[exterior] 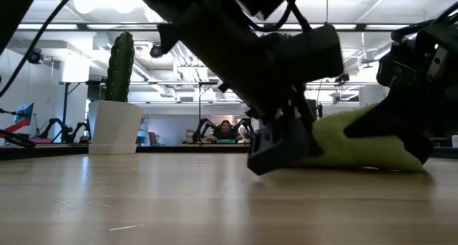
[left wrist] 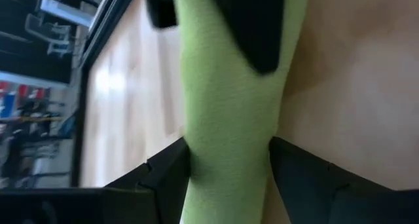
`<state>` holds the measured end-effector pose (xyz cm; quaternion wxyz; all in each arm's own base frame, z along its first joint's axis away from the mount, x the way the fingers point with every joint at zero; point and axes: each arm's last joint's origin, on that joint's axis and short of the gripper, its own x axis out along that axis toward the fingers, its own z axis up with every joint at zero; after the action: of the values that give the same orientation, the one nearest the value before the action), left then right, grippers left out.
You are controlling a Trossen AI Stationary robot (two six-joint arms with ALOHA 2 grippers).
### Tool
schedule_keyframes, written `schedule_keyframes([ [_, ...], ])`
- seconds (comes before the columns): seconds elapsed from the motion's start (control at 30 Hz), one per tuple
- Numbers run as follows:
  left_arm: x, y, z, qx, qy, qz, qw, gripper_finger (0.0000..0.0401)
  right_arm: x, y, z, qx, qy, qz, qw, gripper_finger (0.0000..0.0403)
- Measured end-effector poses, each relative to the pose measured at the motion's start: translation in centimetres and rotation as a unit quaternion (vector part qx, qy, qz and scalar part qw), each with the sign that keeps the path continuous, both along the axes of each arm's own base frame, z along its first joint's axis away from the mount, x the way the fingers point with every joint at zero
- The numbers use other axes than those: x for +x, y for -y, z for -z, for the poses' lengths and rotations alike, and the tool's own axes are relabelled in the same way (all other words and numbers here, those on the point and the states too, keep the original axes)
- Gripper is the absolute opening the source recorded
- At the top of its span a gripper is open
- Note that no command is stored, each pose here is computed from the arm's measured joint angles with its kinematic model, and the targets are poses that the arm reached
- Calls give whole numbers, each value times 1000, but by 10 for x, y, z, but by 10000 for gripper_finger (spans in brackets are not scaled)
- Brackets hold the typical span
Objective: Roll microfiber towels into tight, uniform cylinder then place into a basket
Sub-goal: Roll the green microfiber cloth
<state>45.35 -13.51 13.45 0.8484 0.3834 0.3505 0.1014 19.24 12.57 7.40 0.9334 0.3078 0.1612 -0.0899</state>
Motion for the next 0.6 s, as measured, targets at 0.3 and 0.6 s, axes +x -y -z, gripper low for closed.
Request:
schedule_keyframes([
  [0.3, 8, 3, 12, -23, 14, 33, 999, 185, 1, -2, -1, -11, -3, -21, 1000, 11],
  [0.6, 6, 9, 14, -20, 3, 51, 999, 27, -2, -3, 2, -62, -20, -80, 995, 69],
])
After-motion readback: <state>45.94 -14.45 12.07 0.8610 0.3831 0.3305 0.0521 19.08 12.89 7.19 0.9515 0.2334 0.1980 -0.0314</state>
